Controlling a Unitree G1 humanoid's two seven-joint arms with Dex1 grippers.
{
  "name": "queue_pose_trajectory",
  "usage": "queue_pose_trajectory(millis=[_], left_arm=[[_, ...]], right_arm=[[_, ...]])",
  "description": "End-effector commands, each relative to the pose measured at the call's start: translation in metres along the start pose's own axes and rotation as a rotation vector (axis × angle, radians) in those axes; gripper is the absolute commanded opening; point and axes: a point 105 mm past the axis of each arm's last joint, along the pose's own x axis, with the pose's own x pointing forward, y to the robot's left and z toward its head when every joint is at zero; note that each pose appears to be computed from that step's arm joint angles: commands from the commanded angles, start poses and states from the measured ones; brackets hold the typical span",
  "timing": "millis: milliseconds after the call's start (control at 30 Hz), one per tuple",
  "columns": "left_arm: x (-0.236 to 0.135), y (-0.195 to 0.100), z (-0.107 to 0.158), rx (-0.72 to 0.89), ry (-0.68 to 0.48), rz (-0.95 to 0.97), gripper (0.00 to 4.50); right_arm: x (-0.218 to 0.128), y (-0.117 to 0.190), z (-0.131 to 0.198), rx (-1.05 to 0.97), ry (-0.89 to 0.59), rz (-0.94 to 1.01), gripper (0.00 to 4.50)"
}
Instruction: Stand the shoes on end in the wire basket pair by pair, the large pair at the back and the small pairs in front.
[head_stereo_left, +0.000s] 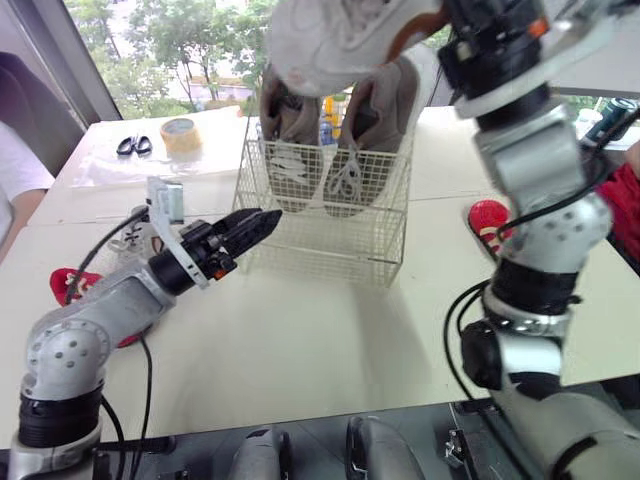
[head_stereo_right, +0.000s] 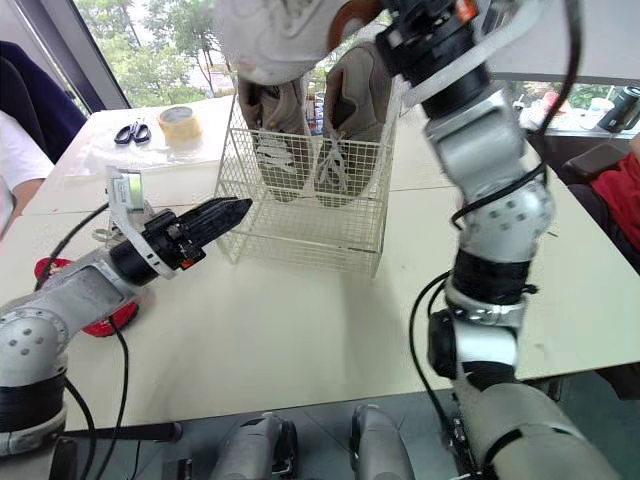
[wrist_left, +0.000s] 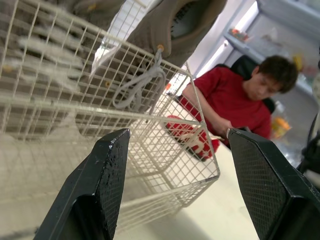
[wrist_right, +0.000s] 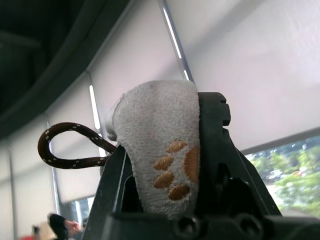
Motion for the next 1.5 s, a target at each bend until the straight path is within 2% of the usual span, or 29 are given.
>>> queue_pose_trajectory(millis=[33,133,300,633,833,933,1000,1067,1100,1267,1500], left_arm=[[-0.006,-0.027,0.009,0.014,0.012,-0.110,3.17],[-0.009,-0.031,0.000,0.012,0.069,-0.124,3.17],[-0.012,-0.028,-0.003,-0.008,0.073,-0.111,3.17],[-0.011,-0.024,-0.006,-0.011,0.078,-0.090,3.17],[-0.013,-0.022,-0.009,-0.002,0.098,-0.080,3.17],[-0.013,-0.021,-0.012,-0.004,0.109,-0.073,3.24],[-0.014,-0.021,-0.013,-0.012,0.107,-0.073,3.24],[-0.014,-0.021,-0.014,-0.014,0.105,-0.074,3.24],[-0.014,-0.021,-0.014,-0.013,0.105,-0.074,3.24],[-0.017,-0.021,-0.015,-0.019,0.109,-0.073,3.24],[-0.026,-0.018,-0.017,-0.026,0.130,-0.054,3.24]], right_arm=[[-0.023,-0.016,0.005,-0.197,0.230,0.088,1.16],[-0.042,-0.030,-0.006,-0.313,0.442,0.147,1.16],[-0.054,-0.043,-0.022,-0.426,0.600,0.231,1.16],[-0.057,-0.061,-0.067,-0.558,0.673,0.314,1.16],[-0.065,-0.063,-0.080,-0.454,0.714,0.334,1.16],[-0.070,-0.066,-0.082,-0.432,0.725,0.325,2.31],[-0.070,-0.067,-0.081,-0.435,0.724,0.316,3.21],[-0.069,-0.068,-0.079,-0.448,0.718,0.303,4.30],[-0.069,-0.069,-0.078,-0.455,0.716,0.298,4.47],[-0.072,-0.070,-0.062,-0.461,0.694,0.225,4.47],[-0.063,-0.032,-0.031,-0.386,0.582,0.206,4.47]])
